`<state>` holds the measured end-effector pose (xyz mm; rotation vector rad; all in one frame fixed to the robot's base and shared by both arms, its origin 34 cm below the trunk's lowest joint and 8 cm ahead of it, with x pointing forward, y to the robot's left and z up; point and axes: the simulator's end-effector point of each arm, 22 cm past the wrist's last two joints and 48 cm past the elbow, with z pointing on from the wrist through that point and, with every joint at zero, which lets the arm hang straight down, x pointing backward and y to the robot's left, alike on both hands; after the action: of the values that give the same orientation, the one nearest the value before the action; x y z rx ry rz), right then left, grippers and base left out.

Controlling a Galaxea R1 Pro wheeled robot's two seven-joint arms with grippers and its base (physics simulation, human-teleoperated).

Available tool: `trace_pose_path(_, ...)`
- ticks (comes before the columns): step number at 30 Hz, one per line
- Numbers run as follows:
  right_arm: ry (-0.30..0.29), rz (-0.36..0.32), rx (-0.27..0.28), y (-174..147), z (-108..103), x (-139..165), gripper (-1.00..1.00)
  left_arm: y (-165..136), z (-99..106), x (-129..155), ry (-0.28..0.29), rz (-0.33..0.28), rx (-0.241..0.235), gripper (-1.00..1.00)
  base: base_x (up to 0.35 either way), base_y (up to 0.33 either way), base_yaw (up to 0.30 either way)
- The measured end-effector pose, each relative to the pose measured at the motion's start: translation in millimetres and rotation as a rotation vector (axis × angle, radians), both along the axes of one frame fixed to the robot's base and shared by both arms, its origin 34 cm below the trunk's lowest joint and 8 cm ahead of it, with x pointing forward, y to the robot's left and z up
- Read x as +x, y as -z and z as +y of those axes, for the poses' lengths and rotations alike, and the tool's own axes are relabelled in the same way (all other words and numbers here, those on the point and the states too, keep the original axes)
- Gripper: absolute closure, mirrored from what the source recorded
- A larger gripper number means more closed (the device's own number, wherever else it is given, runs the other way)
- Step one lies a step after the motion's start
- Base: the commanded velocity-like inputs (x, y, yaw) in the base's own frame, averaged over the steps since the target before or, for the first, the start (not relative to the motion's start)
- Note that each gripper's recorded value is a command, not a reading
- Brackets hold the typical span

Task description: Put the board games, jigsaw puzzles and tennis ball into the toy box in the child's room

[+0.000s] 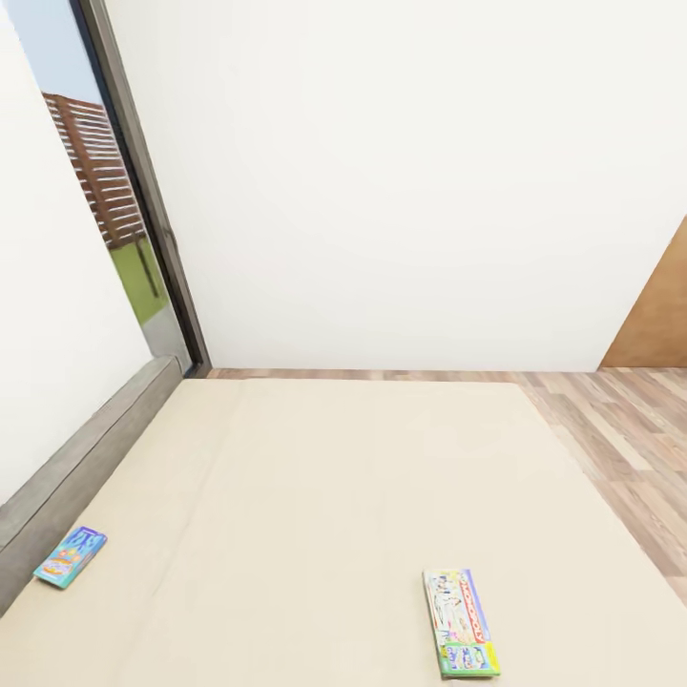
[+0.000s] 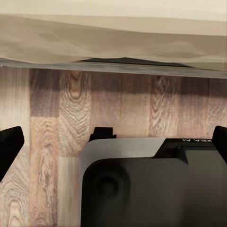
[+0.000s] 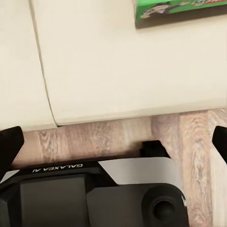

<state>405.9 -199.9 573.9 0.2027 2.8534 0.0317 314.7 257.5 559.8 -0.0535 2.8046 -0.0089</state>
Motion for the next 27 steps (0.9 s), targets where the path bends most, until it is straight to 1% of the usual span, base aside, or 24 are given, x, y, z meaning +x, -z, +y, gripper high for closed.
trace_pose_path(7,0.000,0.000,0.000,0.0,0.0,0.0,-1.00,0.0,-0.3,0.0,0.000,0.000,0.000,-1.00,0.000,0.264,0.000)
trace_pose_path(11,0.000,0.000,0.000,0.0,0.0,0.0,-1.00,0.0,0.2,0.1,0.000,0.000,0.000,-1.00,0.000,0.183,0.000)
trace_pose_path(27,0.001,-0.002,-0.002,-0.1,-0.6,0.4,-1.00,0.0,-0.7,0.1,0.000,0.000,-0.001,-1.00,0.000,0.024,0.000)
